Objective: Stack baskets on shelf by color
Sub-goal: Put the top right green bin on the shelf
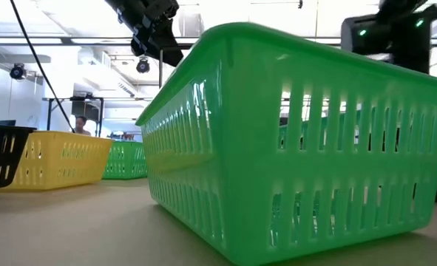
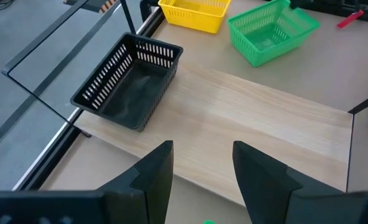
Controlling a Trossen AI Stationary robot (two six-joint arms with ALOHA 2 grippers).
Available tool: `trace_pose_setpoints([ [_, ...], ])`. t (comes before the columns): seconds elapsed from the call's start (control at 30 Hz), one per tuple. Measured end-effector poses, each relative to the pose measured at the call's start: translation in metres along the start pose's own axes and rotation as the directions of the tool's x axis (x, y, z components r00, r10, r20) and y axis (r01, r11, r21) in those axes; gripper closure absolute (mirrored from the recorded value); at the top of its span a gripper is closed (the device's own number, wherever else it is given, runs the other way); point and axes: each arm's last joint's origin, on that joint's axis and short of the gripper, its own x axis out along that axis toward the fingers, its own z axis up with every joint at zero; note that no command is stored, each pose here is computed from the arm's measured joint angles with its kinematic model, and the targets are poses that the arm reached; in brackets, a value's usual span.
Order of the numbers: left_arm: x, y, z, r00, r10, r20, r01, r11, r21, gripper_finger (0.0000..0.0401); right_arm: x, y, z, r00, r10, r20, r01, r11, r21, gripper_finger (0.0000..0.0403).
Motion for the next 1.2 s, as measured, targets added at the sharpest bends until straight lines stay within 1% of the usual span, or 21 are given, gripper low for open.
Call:
trace_pose_setpoints([
  [0.1, 0.000, 0.000, 0.000, 1.000, 0.000, 0.001, 0.000, 1.000, 0.000, 0.0250, 0.012, 0.010, -0.001, 0.999, 0.043, -0.020, -0.043, 0.999, 0.002, 0.0240],
  [0.23, 0.000, 0.000, 0.000, 1.000, -0.004, 0.000, 0.004, 1.000, 0.000, 0.0250, 0.028, 0.013, -0.003, 0.999, -0.019, -0.041, 0.018, 1.000, -0.021, 0.0253],
  [0.3, 0.000, 0.000, 0.000, 1.000, -0.013, 0.000, 0.013, 1.000, 0.000, 0.0250, 0.031, 0.016, -0.005, 0.999, -0.016, -0.045, 0.013, 0.999, -0.048, 0.0267],
  [0.4, 0.000, -0.001, 0.000, 1.000, -0.029, -0.002, 0.029, 1.000, -0.002, 0.0250, 0.034, 0.019, -0.007, 0.999, -0.018, -0.044, 0.014, 0.996, -0.090, 0.0302],
  [0.53, 0.000, -0.002, 0.000, 0.999, -0.047, -0.004, 0.047, 0.999, -0.003, 0.0251, 0.031, 0.022, -0.007, 0.999, -0.012, -0.048, 0.005, 0.991, -0.133, 0.0367],
  [0.57, 0.000, -0.002, 0.000, 0.999, -0.049, -0.004, 0.049, 0.999, -0.003, 0.0250, 0.028, 0.022, -0.007, 0.999, -0.006, -0.053, -0.002, 0.989, -0.150, 0.0381],
  [0.6, 0.000, -0.002, 0.000, 0.999, -0.050, -0.004, 0.050, 0.999, -0.002, 0.0250, 0.025, 0.023, -0.006, 0.998, -0.002, -0.055, -0.007, 0.988, -0.157, 0.0386],
  [0.73, -0.007, 0.000, 0.001, 0.999, -0.051, 0.010, 0.051, 0.999, 0.007, 0.0251, 0.001, 0.023, -0.002, 0.997, 0.005, -0.082, -0.022, 0.978, -0.205, 0.0393],
  [0.83, -0.019, 0.002, 0.004, 0.997, -0.055, 0.047, 0.053, 0.998, 0.027, 0.0251, -0.026, 0.028, 0.002, 0.992, 0.053, -0.113, -0.079, 0.969, -0.235, 0.0394],
  [0.9, -0.029, 0.003, 0.005, 0.995, -0.057, 0.080, 0.055, 0.998, 0.032, 0.0251, -0.044, 0.036, 0.003, 0.985, 0.110, -0.133, -0.141, 0.957, -0.254, 0.0394],
  [0.97, -0.040, 0.005, 0.006, 0.992, -0.059, 0.112, 0.056, 0.998, 0.032, 0.0251, -0.060, 0.047, 0.003, 0.975, 0.169, -0.141, -0.203, 0.941, -0.272, 0.0394],
  [1.07, -0.053, 0.008, 0.007, 0.987, -0.045, 0.156, 0.042, 0.999, 0.025, 0.0251, -0.073, 0.067, 0.000, 0.966, 0.213, -0.146, -0.249, 0.916, -0.314, 0.0394],
  [1.13, -0.060, 0.010, 0.006, 0.984, -0.028, 0.177, 0.025, 1.000, 0.019, 0.0251, -0.075, 0.086, -0.006, 0.957, 0.245, -0.154, -0.285, 0.893, -0.350, 0.0394],
  [1.2, -0.065, 0.012, 0.007, 0.980, -0.013, 0.200, 0.011, 1.000, 0.012, 0.0251, -0.070, 0.108, -0.013, 0.951, 0.267, -0.158, -0.309, 0.870, -0.384, 0.0394],
])
